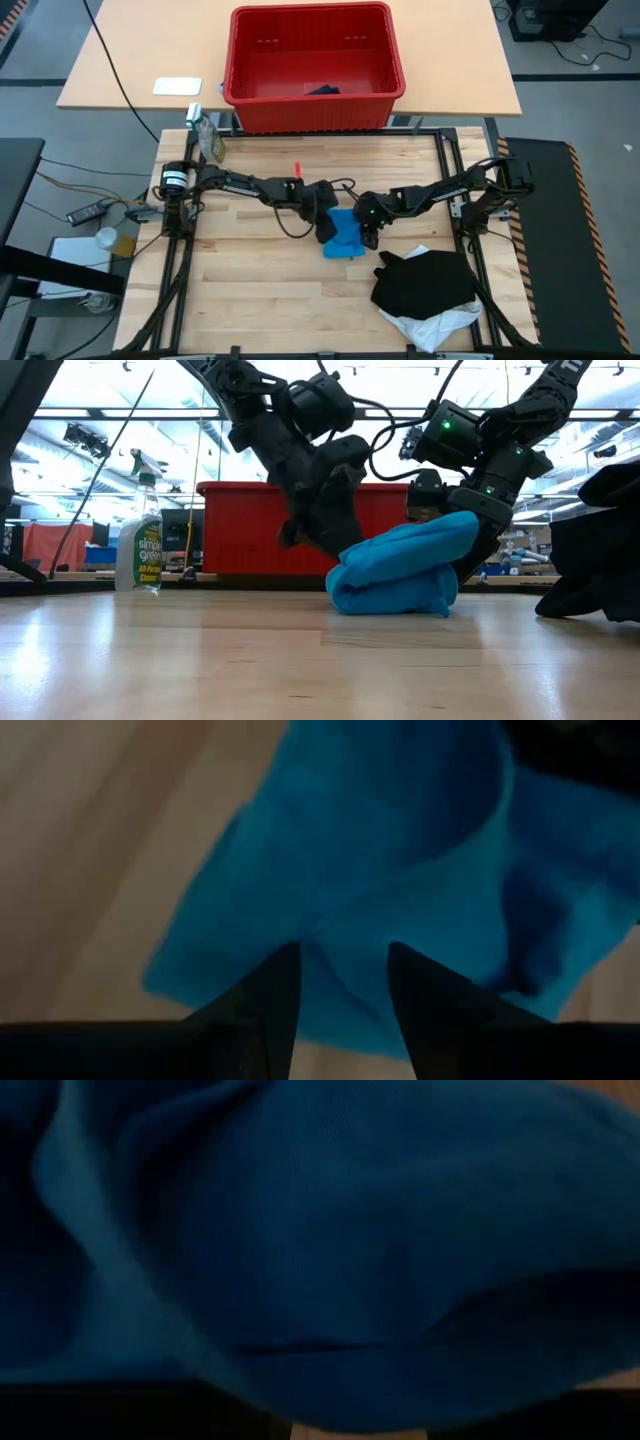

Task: Fold laundry
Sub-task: Fold the blue shorts

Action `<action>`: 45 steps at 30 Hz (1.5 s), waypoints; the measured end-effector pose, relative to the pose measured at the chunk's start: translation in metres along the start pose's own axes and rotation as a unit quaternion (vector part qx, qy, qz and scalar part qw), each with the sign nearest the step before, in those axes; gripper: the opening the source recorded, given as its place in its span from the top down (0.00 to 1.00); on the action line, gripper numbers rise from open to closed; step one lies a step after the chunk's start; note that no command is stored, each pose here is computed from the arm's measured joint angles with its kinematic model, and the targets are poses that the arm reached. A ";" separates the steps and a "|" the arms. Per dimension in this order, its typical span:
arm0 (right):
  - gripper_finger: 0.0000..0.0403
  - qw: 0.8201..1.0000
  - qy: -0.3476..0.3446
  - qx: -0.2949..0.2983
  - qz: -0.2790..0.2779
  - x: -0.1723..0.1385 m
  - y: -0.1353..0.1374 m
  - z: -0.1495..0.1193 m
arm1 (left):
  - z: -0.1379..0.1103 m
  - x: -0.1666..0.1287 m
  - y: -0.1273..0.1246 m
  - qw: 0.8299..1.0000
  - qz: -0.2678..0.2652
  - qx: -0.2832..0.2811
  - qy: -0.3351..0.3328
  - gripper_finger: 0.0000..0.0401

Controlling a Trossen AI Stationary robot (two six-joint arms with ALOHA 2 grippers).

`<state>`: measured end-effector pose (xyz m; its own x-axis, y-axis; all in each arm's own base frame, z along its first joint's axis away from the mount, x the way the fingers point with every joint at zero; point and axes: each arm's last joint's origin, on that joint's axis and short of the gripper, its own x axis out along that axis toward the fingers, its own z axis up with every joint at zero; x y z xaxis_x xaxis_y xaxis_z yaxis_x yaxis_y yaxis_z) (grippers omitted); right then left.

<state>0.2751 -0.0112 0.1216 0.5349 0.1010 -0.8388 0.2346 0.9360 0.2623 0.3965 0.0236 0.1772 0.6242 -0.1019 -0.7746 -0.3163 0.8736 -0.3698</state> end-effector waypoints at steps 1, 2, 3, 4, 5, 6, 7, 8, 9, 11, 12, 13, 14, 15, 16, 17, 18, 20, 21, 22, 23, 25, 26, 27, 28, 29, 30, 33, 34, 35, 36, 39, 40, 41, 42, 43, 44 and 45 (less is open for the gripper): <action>0.57 1.000 0.000 0.002 0.000 0.000 0.000 0.000 | 0.001 0.000 0.000 1.000 -0.002 0.016 -0.006 0.62; 0.57 1.000 0.000 0.004 0.000 0.000 0.000 0.000 | 0.002 0.000 -0.002 0.999 -0.004 0.041 -0.011 0.62; 0.57 1.000 0.000 0.006 0.000 0.000 0.000 0.000 | 0.001 0.000 -0.005 0.997 -0.005 0.071 -0.011 0.62; 0.57 1.000 0.000 0.006 0.000 0.000 0.000 0.000 | -0.001 0.001 -0.007 0.994 -0.006 0.104 -0.008 0.62; 0.57 1.000 0.000 0.006 0.000 0.000 0.000 0.000 | -0.003 0.001 -0.010 0.991 -0.008 0.137 -0.006 0.62; 0.57 1.000 0.000 0.006 0.000 0.000 0.000 0.000 | -0.004 0.001 -0.013 0.986 -0.007 0.166 -0.007 0.62; 0.57 1.000 0.000 0.006 0.000 0.000 0.000 0.000 | -0.005 0.002 -0.015 0.982 -0.004 0.188 -0.008 0.62; 0.57 1.000 0.000 0.006 0.000 0.000 0.000 0.000 | -0.005 0.002 -0.016 0.979 -0.002 0.203 -0.008 0.62; 0.57 1.000 0.000 0.006 0.000 0.000 0.000 0.000 | -0.006 0.002 -0.016 0.977 0.005 0.215 -0.010 0.62; 0.57 1.000 0.000 0.006 0.000 0.000 0.000 0.000 | -0.005 0.002 -0.015 0.975 0.013 0.221 -0.012 0.62; 0.57 1.000 0.000 0.006 0.000 0.000 0.000 0.000 | -0.004 0.001 -0.013 0.975 0.016 0.219 -0.014 0.62; 0.57 1.000 0.000 0.006 0.000 0.000 0.000 0.000 | -0.002 0.001 -0.010 0.977 0.018 0.214 -0.015 0.62; 0.57 1.000 -0.001 0.006 0.000 0.000 0.000 0.000 | -0.001 0.001 -0.008 0.979 0.016 0.203 -0.015 0.62; 0.57 1.000 -0.001 0.006 0.000 0.000 0.000 0.000 | 0.000 0.000 -0.005 0.981 0.007 0.194 -0.014 0.62; 0.57 1.000 -0.001 0.006 0.000 0.000 0.000 0.000 | 0.002 0.000 -0.004 0.983 -0.010 0.185 -0.015 0.62; 0.57 1.000 -0.001 0.006 0.000 0.000 0.000 0.000 | 0.005 -0.001 -0.003 0.983 -0.035 0.178 -0.019 0.62; 0.57 1.000 -0.001 0.006 0.000 0.000 0.000 0.000 | 0.008 -0.001 -0.003 0.983 -0.063 0.173 -0.024 0.62; 0.57 1.000 -0.001 0.006 0.000 0.000 0.000 0.000 | 0.014 -0.003 -0.006 0.976 -0.129 0.169 -0.041 0.64; 0.57 1.000 -0.001 0.006 -0.001 0.000 0.000 0.000 | 0.017 -0.004 -0.009 0.971 -0.159 0.168 -0.052 0.64; 0.57 1.000 -0.001 0.006 -0.001 0.000 0.000 0.000 | 0.019 -0.005 -0.012 0.967 -0.184 0.163 -0.059 0.65; 0.57 1.000 -0.002 0.006 -0.002 0.000 0.000 0.000 | 0.020 -0.006 -0.014 0.964 -0.203 0.158 -0.066 0.66; 0.57 1.000 -0.002 0.006 -0.003 0.000 0.000 0.000 | 0.021 -0.007 -0.019 0.961 -0.217 0.154 -0.073 0.67; 0.57 1.000 -0.002 0.006 -0.003 0.000 0.000 0.000 | 0.021 -0.007 -0.019 0.962 -0.214 0.154 -0.074 0.68; 0.57 1.000 -0.003 0.006 -0.003 0.000 0.000 0.000 | 0.021 -0.006 -0.019 0.964 -0.203 0.153 -0.076 0.69; 0.57 1.000 -0.003 0.007 -0.003 0.000 0.000 0.001 | 0.021 -0.008 -0.018 0.967 -0.190 0.150 -0.078 0.69; 0.57 1.000 -0.003 0.007 -0.003 0.000 0.000 0.001 | 0.021 -0.010 -0.016 0.970 -0.175 0.148 -0.075 0.70; 0.57 1.000 -0.003 0.007 -0.003 0.000 0.000 0.001 | 0.022 -0.012 -0.014 0.972 -0.160 0.149 -0.080 0.71; 0.57 1.000 -0.004 0.007 -0.003 0.000 0.000 0.001 | 0.022 -0.015 -0.006 0.980 -0.131 0.137 -0.065 0.71; 0.57 1.000 -0.004 0.007 -0.003 0.000 0.000 0.001 | 0.021 -0.015 -0.003 0.982 -0.125 0.132 -0.058 0.71; 0.57 1.000 -0.004 0.007 -0.003 0.000 0.000 0.001 | 0.020 -0.014 0.000 0.984 -0.118 0.124 -0.047 0.71; 0.57 1.000 -0.004 0.008 -0.003 0.000 0.000 0.001 | 0.019 -0.014 0.003 0.986 -0.112 0.117 -0.037 0.71; 0.57 1.000 -0.005 0.008 -0.003 0.000 0.000 0.001 | 0.015 -0.014 0.007 0.986 -0.099 0.131 -0.019 0.71; 0.57 1.000 -0.005 0.008 -0.003 0.000 0.000 0.001 | 0.015 -0.014 0.006 0.984 -0.094 0.149 -0.021 0.71; 0.57 1.000 -0.005 0.008 -0.003 0.000 0.000 0.001 | 0.014 -0.013 0.005 0.981 -0.087 0.170 -0.026 0.71; 0.57 1.000 -0.005 0.008 -0.003 0.000 0.000 0.001 | 0.014 -0.013 0.003 0.978 -0.080 0.189 -0.030 0.71; 0.57 1.000 -0.005 0.007 -0.003 0.000 0.000 0.001 | 0.013 -0.013 0.002 0.976 -0.071 0.204 -0.033 0.71; 0.57 1.000 -0.005 0.007 -0.003 0.000 0.000 0.001 | 0.013 -0.012 0.001 0.974 -0.063 0.216 -0.034 0.71; 0.57 1.000 -0.005 0.007 -0.003 0.000 0.000 0.001 | 0.012 -0.012 0.000 0.973 -0.054 0.224 -0.033 0.71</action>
<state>0.2759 -0.0118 0.1222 0.5425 0.0924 -0.8350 0.2493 0.9314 0.2651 0.3974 0.0307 0.1924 0.6859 -0.1866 -0.7033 0.0869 0.9806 -0.1754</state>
